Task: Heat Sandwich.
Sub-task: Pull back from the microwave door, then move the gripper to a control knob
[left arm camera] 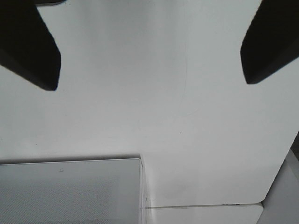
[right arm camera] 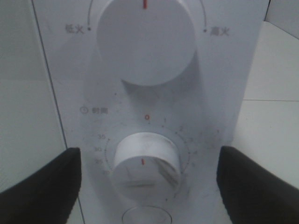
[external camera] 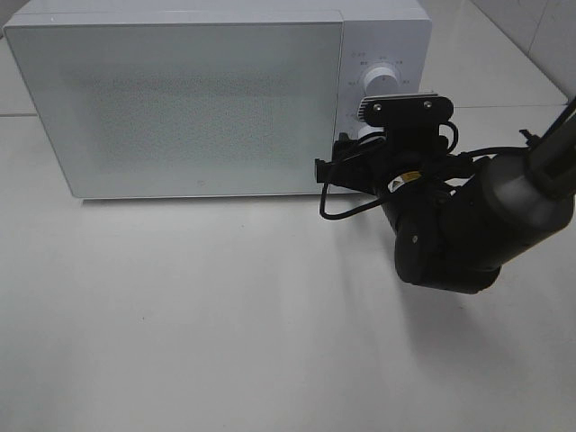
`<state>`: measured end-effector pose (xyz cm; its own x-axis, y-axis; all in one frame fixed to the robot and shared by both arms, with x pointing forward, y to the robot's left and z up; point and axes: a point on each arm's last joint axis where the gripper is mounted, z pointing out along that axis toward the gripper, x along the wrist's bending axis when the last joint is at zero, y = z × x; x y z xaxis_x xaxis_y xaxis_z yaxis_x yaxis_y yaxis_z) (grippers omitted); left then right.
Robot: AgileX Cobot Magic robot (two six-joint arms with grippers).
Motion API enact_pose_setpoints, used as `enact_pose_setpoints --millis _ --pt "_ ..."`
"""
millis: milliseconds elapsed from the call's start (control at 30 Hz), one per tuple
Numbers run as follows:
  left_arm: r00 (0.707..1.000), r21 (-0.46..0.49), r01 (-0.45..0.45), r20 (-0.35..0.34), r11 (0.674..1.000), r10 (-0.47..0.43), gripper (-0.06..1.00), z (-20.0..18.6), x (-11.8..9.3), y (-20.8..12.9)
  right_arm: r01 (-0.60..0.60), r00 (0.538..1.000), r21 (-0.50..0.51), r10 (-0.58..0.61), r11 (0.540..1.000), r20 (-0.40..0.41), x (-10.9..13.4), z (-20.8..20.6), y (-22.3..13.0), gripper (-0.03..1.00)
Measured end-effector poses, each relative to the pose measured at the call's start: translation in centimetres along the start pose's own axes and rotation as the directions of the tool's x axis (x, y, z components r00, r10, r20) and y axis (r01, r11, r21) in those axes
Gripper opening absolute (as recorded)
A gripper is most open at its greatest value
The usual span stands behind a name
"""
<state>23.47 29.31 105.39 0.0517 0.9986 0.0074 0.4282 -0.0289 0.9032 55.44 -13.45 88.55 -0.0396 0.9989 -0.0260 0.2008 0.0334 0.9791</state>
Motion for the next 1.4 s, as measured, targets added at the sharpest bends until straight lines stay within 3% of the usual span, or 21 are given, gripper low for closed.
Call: enact_pose_setpoints --millis 533,667,733,1400 --pt "1.000 0.000 0.000 0.000 1.000 0.000 0.99 0.00 0.00 0.00 -0.005 1.000 -0.003 0.005 1.000 0.002 0.19 0.44 -0.05 0.73" --pt "1.000 0.000 0.000 0.000 1.000 0.000 0.99 0.00 0.00 0.00 -0.006 1.000 -0.004 0.006 1.000 0.002 0.22 0.47 0.00 0.58" --pt "1.000 0.000 0.000 0.000 1.000 0.000 0.99 0.00 0.00 0.00 -0.007 1.000 -0.004 0.007 1.000 0.003 0.20 0.47 -0.01 0.44" --pt "1.000 0.000 0.000 0.000 1.000 0.000 0.99 0.00 0.00 0.00 -0.008 1.000 -0.005 0.008 1.000 0.004 0.19 0.47 0.00 0.43"
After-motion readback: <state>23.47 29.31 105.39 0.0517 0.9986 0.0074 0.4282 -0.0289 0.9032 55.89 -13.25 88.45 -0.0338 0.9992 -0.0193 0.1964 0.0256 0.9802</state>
